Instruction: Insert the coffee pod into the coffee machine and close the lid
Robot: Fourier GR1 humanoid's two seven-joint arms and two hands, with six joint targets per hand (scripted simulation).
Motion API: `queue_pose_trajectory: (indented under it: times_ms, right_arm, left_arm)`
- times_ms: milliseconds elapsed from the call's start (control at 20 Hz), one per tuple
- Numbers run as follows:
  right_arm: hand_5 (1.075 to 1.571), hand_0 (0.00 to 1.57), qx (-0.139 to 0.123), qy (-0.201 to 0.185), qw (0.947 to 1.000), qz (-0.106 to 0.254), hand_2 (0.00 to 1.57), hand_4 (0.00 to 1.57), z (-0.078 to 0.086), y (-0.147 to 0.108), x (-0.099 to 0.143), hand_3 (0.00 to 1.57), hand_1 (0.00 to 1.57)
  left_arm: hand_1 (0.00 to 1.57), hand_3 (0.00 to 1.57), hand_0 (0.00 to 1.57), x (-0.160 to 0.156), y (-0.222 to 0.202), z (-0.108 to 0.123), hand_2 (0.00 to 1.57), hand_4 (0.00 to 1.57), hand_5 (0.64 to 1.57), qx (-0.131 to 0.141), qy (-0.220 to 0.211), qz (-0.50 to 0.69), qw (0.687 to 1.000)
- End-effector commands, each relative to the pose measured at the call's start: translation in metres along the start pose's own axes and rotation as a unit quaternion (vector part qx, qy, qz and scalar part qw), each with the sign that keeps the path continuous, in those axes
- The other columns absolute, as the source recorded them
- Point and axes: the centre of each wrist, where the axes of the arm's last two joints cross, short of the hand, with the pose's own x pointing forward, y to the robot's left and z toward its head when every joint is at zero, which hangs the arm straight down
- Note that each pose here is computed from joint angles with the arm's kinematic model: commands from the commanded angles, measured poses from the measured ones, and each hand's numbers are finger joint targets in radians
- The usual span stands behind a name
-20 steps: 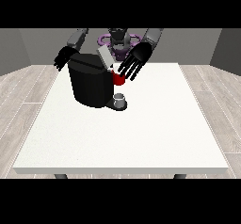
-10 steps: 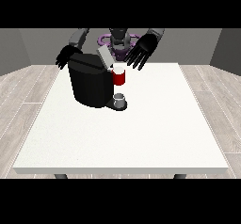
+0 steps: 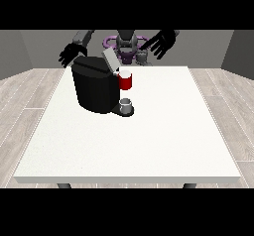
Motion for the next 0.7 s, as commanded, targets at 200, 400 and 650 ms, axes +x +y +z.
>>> queue_pose_trajectory:
  times_ms: [200, 400, 650]
  right_arm:
    - [1.571, 0.00, 0.010, 0.021, 0.9992, 0.032, 0.00, 0.43, 0.021, -0.019, -0.008, 0.00, 0.00]
    - [1.571, 0.00, 0.030, 0.017, 0.9988, 0.035, 0.00, 0.35, 0.012, -0.030, 0.008, 0.00, 0.00]
    - [1.571, 0.00, 0.085, -0.027, 0.9949, 0.048, 0.00, 0.00, -0.003, -0.013, 0.049, 0.00, 0.00]
  left_arm:
    - [0.00, 0.00, 0.00, -0.078, -0.068, 0.048, 0.00, 0.00, 1.571, 0.022, 0.045, 0.180, 0.982]
    - [0.00, 0.00, 0.00, -0.095, -0.091, 0.064, 0.00, 0.14, 1.571, -0.004, 0.065, 0.266, 0.962]
    - [0.00, 0.00, 0.00, -0.122, -0.101, 0.094, 0.00, 0.00, 1.571, 0.012, 0.092, 0.284, 0.954]
